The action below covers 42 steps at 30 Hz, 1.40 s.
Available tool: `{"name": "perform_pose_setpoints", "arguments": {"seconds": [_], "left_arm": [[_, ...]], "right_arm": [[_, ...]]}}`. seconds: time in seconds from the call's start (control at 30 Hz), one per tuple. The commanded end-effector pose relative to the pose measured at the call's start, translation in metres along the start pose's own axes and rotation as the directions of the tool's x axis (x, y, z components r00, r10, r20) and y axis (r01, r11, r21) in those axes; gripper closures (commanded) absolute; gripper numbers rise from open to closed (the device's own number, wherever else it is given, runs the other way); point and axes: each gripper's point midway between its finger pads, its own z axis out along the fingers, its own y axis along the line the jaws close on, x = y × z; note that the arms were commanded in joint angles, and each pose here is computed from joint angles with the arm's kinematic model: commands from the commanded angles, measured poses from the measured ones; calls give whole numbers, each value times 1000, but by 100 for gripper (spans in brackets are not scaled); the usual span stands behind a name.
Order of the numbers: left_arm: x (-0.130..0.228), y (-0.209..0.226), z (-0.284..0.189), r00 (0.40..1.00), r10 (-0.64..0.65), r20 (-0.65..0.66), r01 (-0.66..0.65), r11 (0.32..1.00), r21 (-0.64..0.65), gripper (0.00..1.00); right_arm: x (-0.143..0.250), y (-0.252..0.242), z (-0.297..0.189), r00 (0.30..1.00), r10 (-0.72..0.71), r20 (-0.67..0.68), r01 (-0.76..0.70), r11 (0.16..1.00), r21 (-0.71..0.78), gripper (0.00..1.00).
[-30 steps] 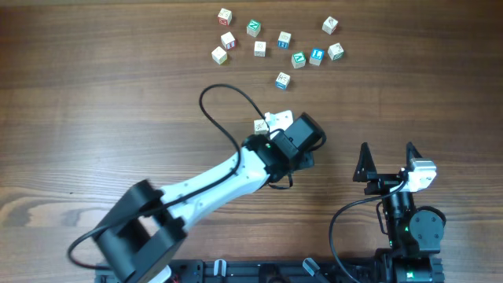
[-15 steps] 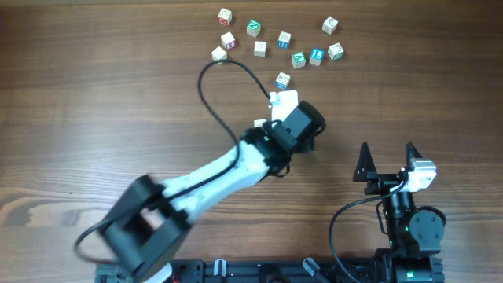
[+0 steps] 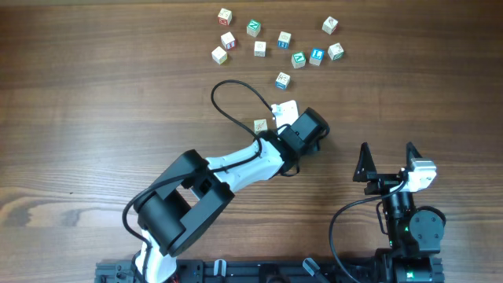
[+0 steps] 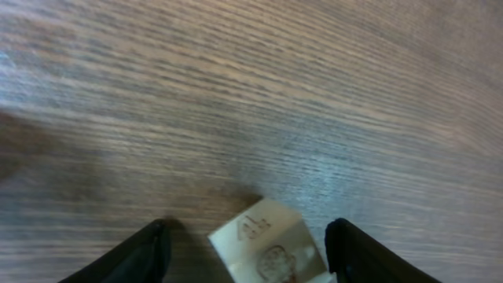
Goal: Form a tower
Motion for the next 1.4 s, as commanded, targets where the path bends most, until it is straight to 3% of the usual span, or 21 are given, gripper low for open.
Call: {"name": "perform_pose_setpoints", "arguments": {"seconds": [0.0, 0.07, 0.1, 0.17, 0.27, 0.33, 0.57, 0.7, 0.8, 1.07, 1.23, 1.37], "left_arm": [[20, 9, 15, 994, -71, -81, 69, 997, -21, 38], [20, 9, 15, 994, -69, -84, 68, 997, -21, 60], [21, 10, 15, 994, -66, -87, 64, 998, -27, 67], [24, 16, 14, 993, -63, -100, 58, 997, -55, 71], [23, 21, 12, 992, -59, -110, 50, 995, -86, 86], [20, 27, 9, 991, -62, -115, 47, 991, -126, 90], [12, 39, 4, 990, -75, -121, 55, 985, -165, 96], [-11, 18, -24, 986, 135, -101, -147, 981, -125, 96], [-35, 14, -57, 977, 208, -55, -214, 962, -171, 96], [-89, -20, -147, 934, 353, 61, -346, 933, -96, 96], [-124, 28, -138, 981, 184, 61, -170, 967, -190, 96], [-121, 54, -127, 994, 102, 41, -89, 967, -237, 96]], "right_arm": [[-1, 2, 0, 1000, -5, 5, 5, 1000, -8, 0], [-1, 2, 0, 1000, -5, 5, 5, 1000, -8, 0], [-1, 2, 0, 1000, -5, 5, 5, 1000, -8, 0], [-1, 2, 0, 1000, -5, 5, 5, 1000, -8, 0], [-1, 2, 0, 1000, -5, 5, 5, 1000, -8, 0], [-1, 2, 0, 1000, -5, 5, 5, 1000, -8, 0], [-1, 2, 0, 1000, -5, 5, 5, 1000, -8, 0], [-1, 2, 0, 1000, -5, 5, 5, 1000, -8, 0], [-1, 2, 0, 1000, -5, 5, 5, 1000, -8, 0], [-1, 2, 0, 1000, -5, 5, 5, 1000, -8, 0], [-1, 2, 0, 1000, -5, 5, 5, 1000, -8, 0], [-1, 2, 0, 1000, -5, 5, 5, 1000, -8, 0]]}}
